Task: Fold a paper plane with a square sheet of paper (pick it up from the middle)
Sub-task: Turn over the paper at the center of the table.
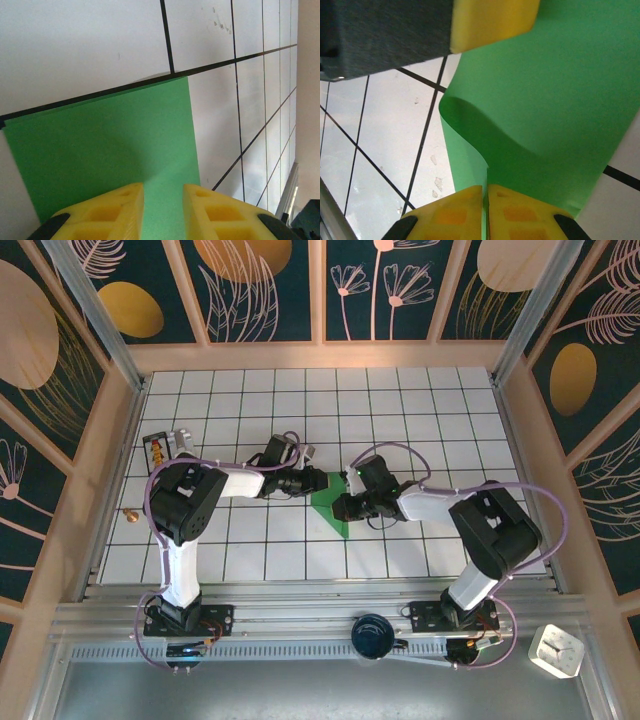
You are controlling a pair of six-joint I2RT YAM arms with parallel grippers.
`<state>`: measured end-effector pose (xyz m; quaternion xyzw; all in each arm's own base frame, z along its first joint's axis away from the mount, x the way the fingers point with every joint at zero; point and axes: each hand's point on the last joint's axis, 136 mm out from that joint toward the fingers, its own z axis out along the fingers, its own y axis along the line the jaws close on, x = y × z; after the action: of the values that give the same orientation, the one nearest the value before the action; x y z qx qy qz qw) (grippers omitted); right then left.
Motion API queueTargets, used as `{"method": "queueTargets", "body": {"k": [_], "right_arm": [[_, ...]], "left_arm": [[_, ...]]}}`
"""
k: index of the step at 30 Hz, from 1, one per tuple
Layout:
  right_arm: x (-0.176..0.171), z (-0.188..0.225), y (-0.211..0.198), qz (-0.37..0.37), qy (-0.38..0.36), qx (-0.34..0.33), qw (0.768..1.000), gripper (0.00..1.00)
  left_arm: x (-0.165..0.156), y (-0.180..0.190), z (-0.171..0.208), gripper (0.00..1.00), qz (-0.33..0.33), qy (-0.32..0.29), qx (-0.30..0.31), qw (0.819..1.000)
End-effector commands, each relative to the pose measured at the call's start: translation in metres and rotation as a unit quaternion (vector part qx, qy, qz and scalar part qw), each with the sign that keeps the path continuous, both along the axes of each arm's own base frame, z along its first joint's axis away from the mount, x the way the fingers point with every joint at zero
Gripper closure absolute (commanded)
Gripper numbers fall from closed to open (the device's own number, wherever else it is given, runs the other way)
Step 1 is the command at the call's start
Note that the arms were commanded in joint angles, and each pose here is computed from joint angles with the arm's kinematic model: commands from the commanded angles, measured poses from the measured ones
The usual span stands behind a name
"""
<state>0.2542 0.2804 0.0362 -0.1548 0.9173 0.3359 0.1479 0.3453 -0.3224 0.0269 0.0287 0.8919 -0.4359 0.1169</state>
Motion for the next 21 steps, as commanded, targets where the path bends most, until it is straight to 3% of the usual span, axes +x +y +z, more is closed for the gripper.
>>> {"method": "queueTargets", "body": {"k": [1, 21], "right_arm": [[0.008, 0.000, 0.000, -0.004, 0.001, 0.003, 1.000, 0.89], [0.021, -0.009, -0.006, -0.006, 0.002, -0.022, 1.000, 0.90]], "left_arm": [[-0.010, 0.009, -0.026, 0.73, -0.002, 0.032, 0.035, 0.999], [-0.011, 0.010, -0.028, 0.73, -0.002, 0.034, 0.038, 0.999]]}}
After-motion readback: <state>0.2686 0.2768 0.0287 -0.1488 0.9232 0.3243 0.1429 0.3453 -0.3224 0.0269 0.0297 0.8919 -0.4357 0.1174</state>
